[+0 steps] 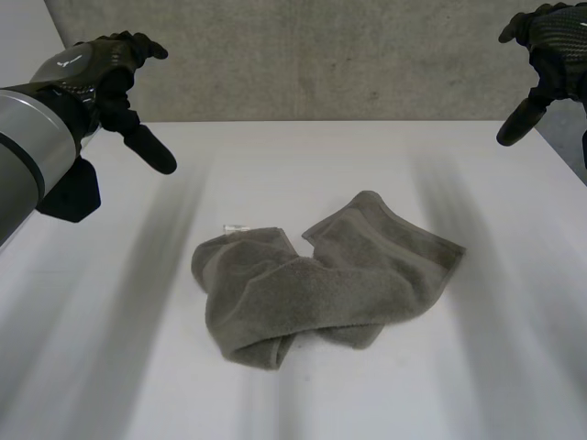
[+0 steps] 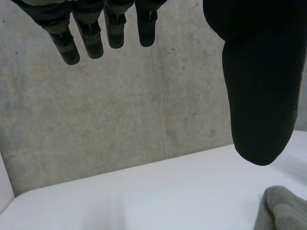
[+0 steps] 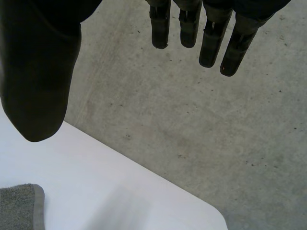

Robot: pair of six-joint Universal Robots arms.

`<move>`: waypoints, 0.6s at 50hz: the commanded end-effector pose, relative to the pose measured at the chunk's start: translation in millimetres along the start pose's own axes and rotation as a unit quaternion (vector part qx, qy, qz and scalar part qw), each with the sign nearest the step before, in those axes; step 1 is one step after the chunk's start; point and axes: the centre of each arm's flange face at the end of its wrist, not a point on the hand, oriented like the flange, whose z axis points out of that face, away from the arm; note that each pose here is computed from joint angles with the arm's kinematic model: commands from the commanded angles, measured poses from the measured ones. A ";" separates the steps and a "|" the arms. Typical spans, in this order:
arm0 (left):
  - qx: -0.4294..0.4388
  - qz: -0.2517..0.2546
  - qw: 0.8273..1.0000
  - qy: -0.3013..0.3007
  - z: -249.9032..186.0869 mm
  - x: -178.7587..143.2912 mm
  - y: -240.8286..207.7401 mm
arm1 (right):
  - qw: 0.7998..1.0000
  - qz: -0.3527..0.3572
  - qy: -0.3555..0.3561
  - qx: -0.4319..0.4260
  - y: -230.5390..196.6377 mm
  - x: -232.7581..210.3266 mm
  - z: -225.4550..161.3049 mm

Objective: Fold the towel.

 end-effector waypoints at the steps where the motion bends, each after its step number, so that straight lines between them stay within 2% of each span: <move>1: 0.000 0.002 1.000 -0.001 -2.0 -0.6 -2.0 | 1.000 -0.003 -0.004 -0.002 2.2 -1.1 -0.2; 13: 0.002 0.003 1.000 -0.001 -4.4 -0.7 -3.1 | 1.000 -0.010 -0.007 0.000 3.2 -1.9 1.5; 18: -0.010 0.007 1.000 0.000 -2.9 -0.6 2.9 | 0.998 -0.057 -0.021 -0.014 10.5 -5.3 3.3; 20: -0.022 0.011 1.000 -0.001 -1.9 -0.8 8.2 | 0.988 -0.129 -0.073 -0.047 30.0 -18.5 1.0; 21: -0.042 0.019 0.999 -0.003 -3.3 -1.9 17.3 | 0.988 -0.129 -0.073 -0.047 30.1 -18.6 1.0; 23: -0.069 0.029 0.997 -0.005 -4.9 -3.2 31.6 | 0.967 -0.194 -0.136 -0.088 53.0 -29.9 -7.7; 27: -0.116 0.047 0.992 -0.002 -6.6 -4.4 61.2 | 0.951 -0.212 -0.191 -0.117 76.5 -41.4 -12.7; 30: -0.147 0.054 0.988 -0.003 -3.6 -7.6 88.5 | 0.944 -0.189 -0.229 -0.144 102.4 -51.2 -12.1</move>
